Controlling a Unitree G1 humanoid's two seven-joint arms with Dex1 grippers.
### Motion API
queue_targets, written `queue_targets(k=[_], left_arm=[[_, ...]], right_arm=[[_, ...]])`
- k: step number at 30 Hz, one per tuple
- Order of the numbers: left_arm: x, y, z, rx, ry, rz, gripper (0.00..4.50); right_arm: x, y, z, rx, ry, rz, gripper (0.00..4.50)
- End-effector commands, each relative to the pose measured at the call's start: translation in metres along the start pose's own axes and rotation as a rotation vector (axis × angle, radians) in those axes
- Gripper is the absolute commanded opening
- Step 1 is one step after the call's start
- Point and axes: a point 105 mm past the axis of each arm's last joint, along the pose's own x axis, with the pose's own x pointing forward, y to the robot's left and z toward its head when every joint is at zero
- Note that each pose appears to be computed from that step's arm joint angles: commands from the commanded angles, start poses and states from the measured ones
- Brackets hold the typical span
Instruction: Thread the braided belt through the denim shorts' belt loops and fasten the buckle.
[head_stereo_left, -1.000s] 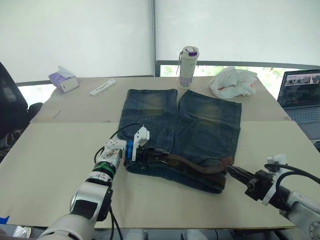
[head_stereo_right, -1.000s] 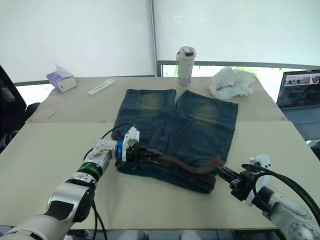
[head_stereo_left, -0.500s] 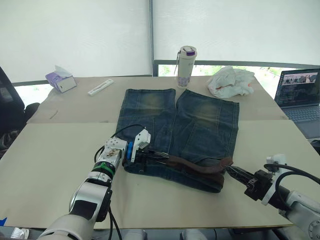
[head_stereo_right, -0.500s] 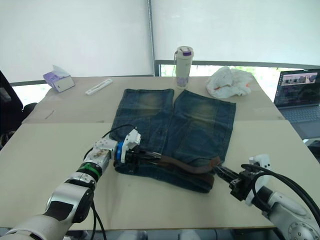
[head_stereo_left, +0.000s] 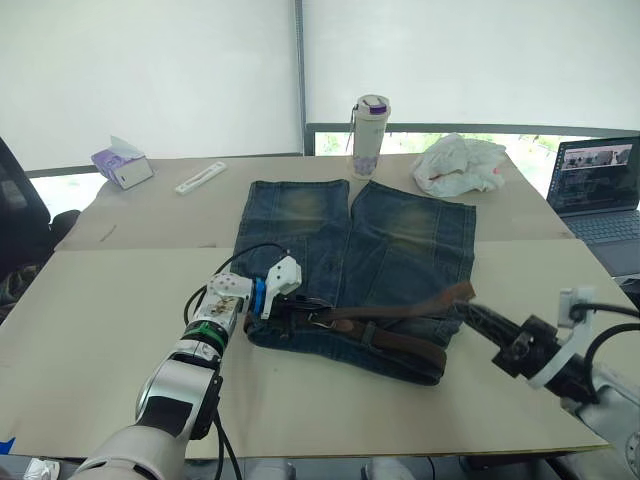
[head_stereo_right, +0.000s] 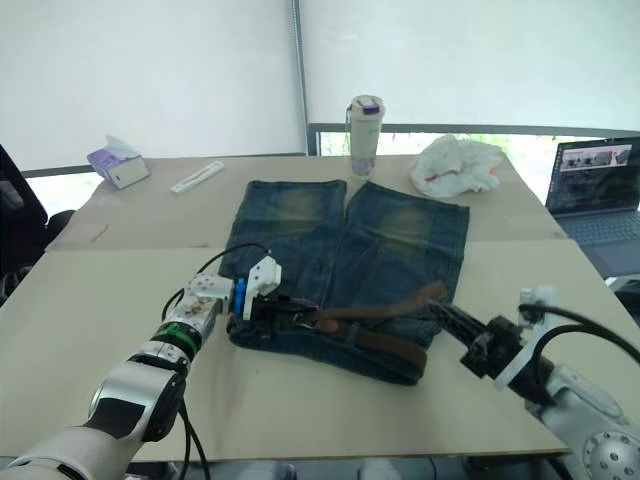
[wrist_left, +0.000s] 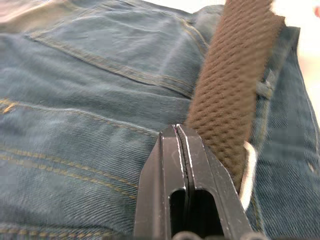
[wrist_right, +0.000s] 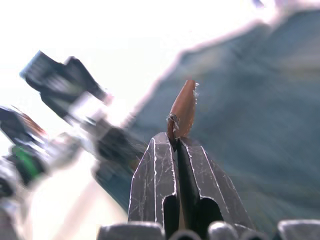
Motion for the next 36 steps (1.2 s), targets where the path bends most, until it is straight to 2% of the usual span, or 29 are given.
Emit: queue_targets(k=[1,4,7,8,10,11,12,13,15,18,21,25,29,36], left_arm=[[-0.013,0.007,0.058,-0.074,-0.257,0.005,0.03],[-0.031,0.003,0.094,-0.199,-0.420,0.023,0.03],[-0.045,-0.002,0.113,-0.290,-0.495,0.050,0.03],[-0.050,-0.010,0.122,-0.332,-0.526,0.027,0.41],[-0.054,-0.028,0.135,-0.379,-0.549,-0.016,0.78],[-0.052,-0.039,0.135,-0.385,-0.524,-0.037,0.83],[-0.048,-0.049,0.132,-0.397,-0.492,-0.060,1.53],[-0.044,-0.056,0.128,-0.425,-0.472,-0.074,1.62],[-0.037,-0.065,0.121,-0.473,-0.455,-0.072,2.46],[-0.020,-0.066,0.101,-0.597,-0.440,0.024,2.46],[-0.014,-0.075,0.097,-0.652,-0.459,0.031,2.46],[-0.013,-0.071,0.109,-0.756,-0.625,0.067,2.46],[-0.014,-0.073,0.121,-0.886,-0.777,0.019,2.46],[-0.011,-0.070,0.115,-1.027,-0.821,0.062,2.46]], right_arm=[[0.020,0.026,0.019,0.028,-0.128,0.084,0.00],[0.035,0.020,0.010,0.019,-0.116,0.037,0.00],[0.044,0.012,-0.001,-0.006,-0.085,-0.011,0.00],[0.049,0.008,-0.004,0.000,-0.084,-0.033,0.00],[0.060,0.007,-0.008,0.008,-0.091,-0.044,0.00],[0.065,0.012,-0.009,0.024,-0.098,-0.020,0.00],[0.068,0.015,-0.008,0.035,-0.111,-0.006,0.00],[0.072,0.017,-0.005,0.055,-0.133,0.003,0.00],[0.077,0.020,-0.002,0.084,-0.164,0.013,0.00],[0.086,0.031,-0.001,0.147,-0.207,0.057,0.00],[0.090,0.035,-0.001,0.186,-0.238,0.060,0.00],[0.092,0.046,-0.014,0.193,-0.210,0.088,0.00],[0.093,0.047,-0.022,0.198,-0.202,0.084,0.00],[0.097,0.051,-0.023,0.194,-0.209,0.102,0.00]])
